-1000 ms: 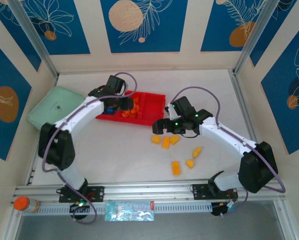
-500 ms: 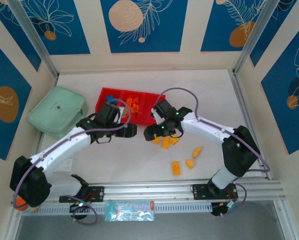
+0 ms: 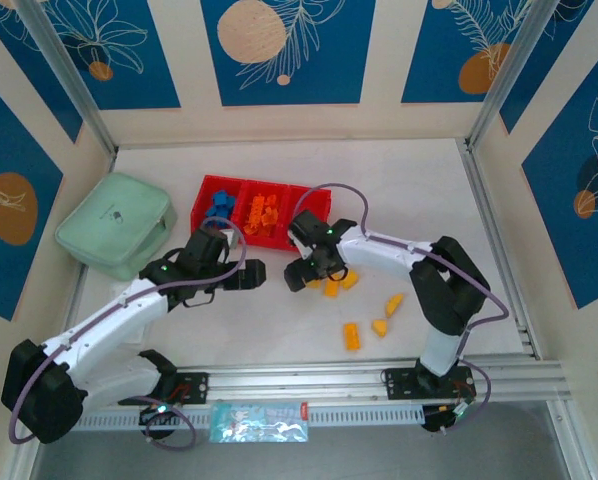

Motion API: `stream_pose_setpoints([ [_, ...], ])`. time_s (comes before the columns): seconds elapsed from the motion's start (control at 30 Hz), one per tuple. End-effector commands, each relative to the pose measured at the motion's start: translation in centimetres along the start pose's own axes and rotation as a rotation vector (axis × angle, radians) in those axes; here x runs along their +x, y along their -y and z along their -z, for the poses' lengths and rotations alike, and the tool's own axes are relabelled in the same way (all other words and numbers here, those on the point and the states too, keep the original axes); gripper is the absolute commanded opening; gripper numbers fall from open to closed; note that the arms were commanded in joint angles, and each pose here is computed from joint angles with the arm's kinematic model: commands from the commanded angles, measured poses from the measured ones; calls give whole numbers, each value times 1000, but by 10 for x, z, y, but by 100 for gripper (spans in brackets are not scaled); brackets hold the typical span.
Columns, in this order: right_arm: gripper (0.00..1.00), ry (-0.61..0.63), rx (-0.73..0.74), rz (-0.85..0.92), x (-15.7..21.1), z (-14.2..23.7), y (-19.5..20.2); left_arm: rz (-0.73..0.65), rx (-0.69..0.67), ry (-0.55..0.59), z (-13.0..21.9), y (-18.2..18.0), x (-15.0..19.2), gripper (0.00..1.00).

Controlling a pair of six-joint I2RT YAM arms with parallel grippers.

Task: Sort the legos into containers by color
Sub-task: Pick up the lego from the center of the table.

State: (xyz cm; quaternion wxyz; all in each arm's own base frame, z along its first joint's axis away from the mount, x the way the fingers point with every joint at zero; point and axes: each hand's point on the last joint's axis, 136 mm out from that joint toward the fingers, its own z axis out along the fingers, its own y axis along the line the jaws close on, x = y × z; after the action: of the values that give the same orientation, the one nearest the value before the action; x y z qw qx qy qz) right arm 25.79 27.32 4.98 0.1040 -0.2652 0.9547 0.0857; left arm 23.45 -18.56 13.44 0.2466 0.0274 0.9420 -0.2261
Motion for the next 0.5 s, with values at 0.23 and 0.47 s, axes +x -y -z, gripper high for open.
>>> stream_pose_setpoints([
  [0.23,70,-27,39,103,9,-11,-17,42,-44,52,3,-13,1,99],
  [0.47,52,-35,63,102,3,-18,-15,45,-56,55,3,-16,1,99],
])
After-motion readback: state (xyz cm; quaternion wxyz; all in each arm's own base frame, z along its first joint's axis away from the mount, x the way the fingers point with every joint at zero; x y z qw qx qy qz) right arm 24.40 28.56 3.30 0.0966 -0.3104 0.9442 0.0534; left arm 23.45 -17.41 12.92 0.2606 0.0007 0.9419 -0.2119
